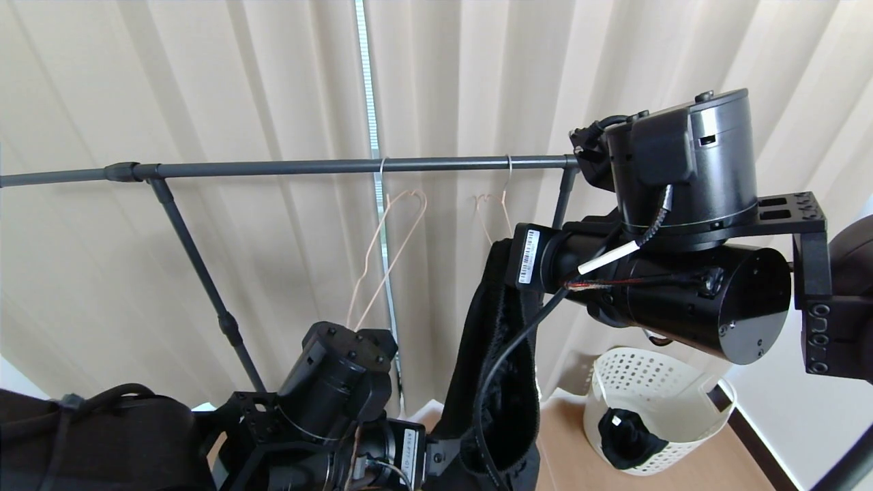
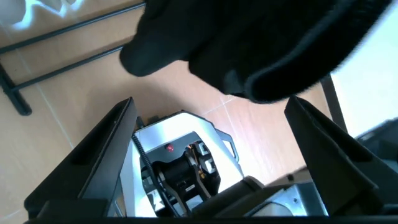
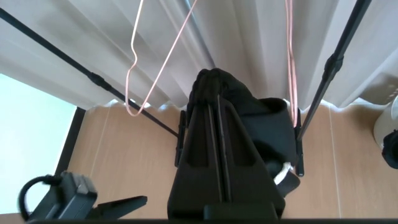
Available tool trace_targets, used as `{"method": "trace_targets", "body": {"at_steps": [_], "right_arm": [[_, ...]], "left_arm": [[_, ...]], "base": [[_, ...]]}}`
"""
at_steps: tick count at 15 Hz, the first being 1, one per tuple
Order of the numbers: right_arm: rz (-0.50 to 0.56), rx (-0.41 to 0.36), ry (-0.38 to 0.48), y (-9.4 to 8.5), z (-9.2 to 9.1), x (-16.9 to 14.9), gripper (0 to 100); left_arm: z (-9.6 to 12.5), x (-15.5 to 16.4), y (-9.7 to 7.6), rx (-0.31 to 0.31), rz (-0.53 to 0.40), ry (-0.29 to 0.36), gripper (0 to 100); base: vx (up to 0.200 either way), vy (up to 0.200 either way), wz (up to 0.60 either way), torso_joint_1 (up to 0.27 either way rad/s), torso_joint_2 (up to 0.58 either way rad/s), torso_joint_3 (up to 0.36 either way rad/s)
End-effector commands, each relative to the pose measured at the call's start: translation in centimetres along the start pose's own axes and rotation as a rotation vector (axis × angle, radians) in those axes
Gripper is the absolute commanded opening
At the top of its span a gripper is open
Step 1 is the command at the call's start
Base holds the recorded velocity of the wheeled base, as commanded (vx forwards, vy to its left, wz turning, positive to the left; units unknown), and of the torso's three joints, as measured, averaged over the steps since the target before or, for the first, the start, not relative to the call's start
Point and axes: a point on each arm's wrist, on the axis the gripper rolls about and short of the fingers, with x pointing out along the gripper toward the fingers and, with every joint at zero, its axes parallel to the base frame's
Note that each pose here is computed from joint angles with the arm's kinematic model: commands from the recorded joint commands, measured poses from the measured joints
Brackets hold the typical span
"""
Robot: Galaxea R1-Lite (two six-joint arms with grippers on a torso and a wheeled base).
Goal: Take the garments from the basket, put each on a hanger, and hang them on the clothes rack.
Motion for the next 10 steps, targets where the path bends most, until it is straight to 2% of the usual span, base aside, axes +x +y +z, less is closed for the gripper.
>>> {"method": "trace_targets", "body": {"at_steps": [1, 4, 6, 10], "right_arm": [[-0.002, 0.000, -0.002, 0.0, 0.0, 0.0, 0], [0.005, -0.004, -0.002, 0.3, -0.2, -0.3, 0], [0.012, -0.008, -0.002, 0.6, -0.3, -0.5, 0], [0.014, -0.013, -0.002, 0.8, -0.5, -0.6, 0]], "left_arm": [[0.1, -0.9, -0.8, 0.018, -0.034, -0.025, 100], [0.2, 1.0, -1.5, 0.031, -0.025, 0.006, 100], [0.6, 1.4, -1.9, 0.037, -0.032, 0.001, 100], [0.2, 2.6, -1.9, 0.055, -0.015, 0.027, 100]], "base": [[0.000, 0.000, 0.00, 0.000, 0.00, 0.000], [0.000, 0.000, 0.00, 0.000, 0.00, 0.000], [0.000, 0.000, 0.00, 0.000, 0.00, 0.000], [0.000, 0.000, 0.00, 0.000, 0.00, 0.000]]}}
